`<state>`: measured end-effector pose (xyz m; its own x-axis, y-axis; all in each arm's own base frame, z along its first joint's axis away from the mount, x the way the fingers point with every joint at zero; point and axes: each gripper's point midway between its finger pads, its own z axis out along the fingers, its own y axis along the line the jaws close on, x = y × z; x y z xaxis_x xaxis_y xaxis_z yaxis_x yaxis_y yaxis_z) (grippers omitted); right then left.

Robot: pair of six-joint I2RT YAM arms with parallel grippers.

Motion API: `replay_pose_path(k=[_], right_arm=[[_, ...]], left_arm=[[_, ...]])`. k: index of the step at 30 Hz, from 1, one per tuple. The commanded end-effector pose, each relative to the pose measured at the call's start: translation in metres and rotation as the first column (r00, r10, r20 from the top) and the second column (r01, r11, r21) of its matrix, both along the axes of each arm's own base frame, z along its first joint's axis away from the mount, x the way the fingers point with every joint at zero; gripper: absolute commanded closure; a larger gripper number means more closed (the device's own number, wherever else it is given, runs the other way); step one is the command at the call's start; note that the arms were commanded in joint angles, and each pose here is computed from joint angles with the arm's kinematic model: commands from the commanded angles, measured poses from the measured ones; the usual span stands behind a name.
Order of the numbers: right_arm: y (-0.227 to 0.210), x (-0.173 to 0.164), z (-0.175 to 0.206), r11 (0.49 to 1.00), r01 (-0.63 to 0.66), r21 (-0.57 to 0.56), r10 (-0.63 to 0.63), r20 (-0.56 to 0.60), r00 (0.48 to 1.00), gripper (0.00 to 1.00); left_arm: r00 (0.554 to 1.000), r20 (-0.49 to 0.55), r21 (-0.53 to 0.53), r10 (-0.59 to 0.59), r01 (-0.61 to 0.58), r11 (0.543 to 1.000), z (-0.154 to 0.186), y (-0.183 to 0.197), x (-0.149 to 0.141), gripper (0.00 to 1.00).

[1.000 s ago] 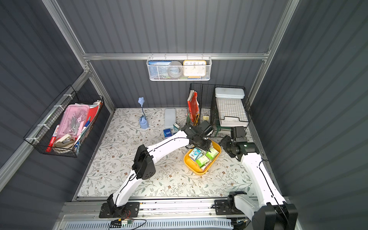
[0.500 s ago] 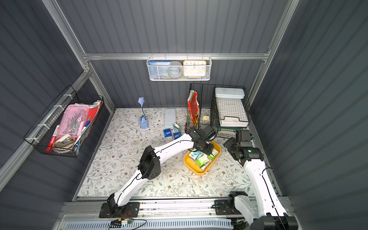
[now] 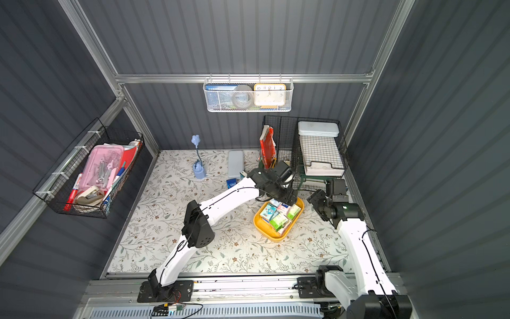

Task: Put the pocket tissues into the storage box
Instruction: Place the pocket tissues in the storage box, then pick up the pocket tissues from the center of the board.

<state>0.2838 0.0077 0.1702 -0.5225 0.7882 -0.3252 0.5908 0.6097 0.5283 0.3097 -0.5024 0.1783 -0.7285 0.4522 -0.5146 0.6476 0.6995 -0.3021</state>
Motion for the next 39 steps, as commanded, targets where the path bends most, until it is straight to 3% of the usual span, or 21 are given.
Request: replay_pose_path(k=[1, 8, 12, 17, 23, 39], right_arm=[[0.004, 0.002, 0.007, 1.0, -0.03, 0.006, 0.03, 0.006, 1.0, 0.35], [0.012, 0.006, 0.006, 0.997, -0.069, 0.03, 0.069, 0.005, 0.998, 0.36], [0.016, 0.007, 0.002, 0.995, -0.088, 0.037, 0.089, -0.014, 0.996, 0.36], [0.021, 0.01, 0.0, 0.993, -0.109, 0.044, 0.109, -0.01, 0.994, 0.35], [0.024, 0.011, -0.005, 0.991, -0.125, 0.052, 0.127, -0.026, 0.992, 0.35], [0.024, 0.012, -0.017, 0.99, -0.135, 0.049, 0.137, -0.048, 0.989, 0.35]], left_arm=[[0.998, 0.033, -0.075, 0.053, -0.05, 0.996, 0.045, 0.022, 0.017, 0.22], [0.979, 0.053, 0.048, 0.197, -0.2, 0.979, 0.022, 0.096, 0.06, 0.27], [0.947, 0.046, 0.164, 0.317, -0.321, 0.933, -0.009, 0.144, 0.08, 0.31], [0.883, 0.023, 0.227, 0.469, -0.461, 0.858, -0.044, 0.185, 0.096, 0.26], [0.832, 0.044, 0.236, 0.553, -0.546, 0.804, -0.069, 0.19, 0.112, 0.22], [0.783, 0.022, 0.291, 0.621, -0.6, 0.746, -0.128, 0.185, 0.125, 0.22]])
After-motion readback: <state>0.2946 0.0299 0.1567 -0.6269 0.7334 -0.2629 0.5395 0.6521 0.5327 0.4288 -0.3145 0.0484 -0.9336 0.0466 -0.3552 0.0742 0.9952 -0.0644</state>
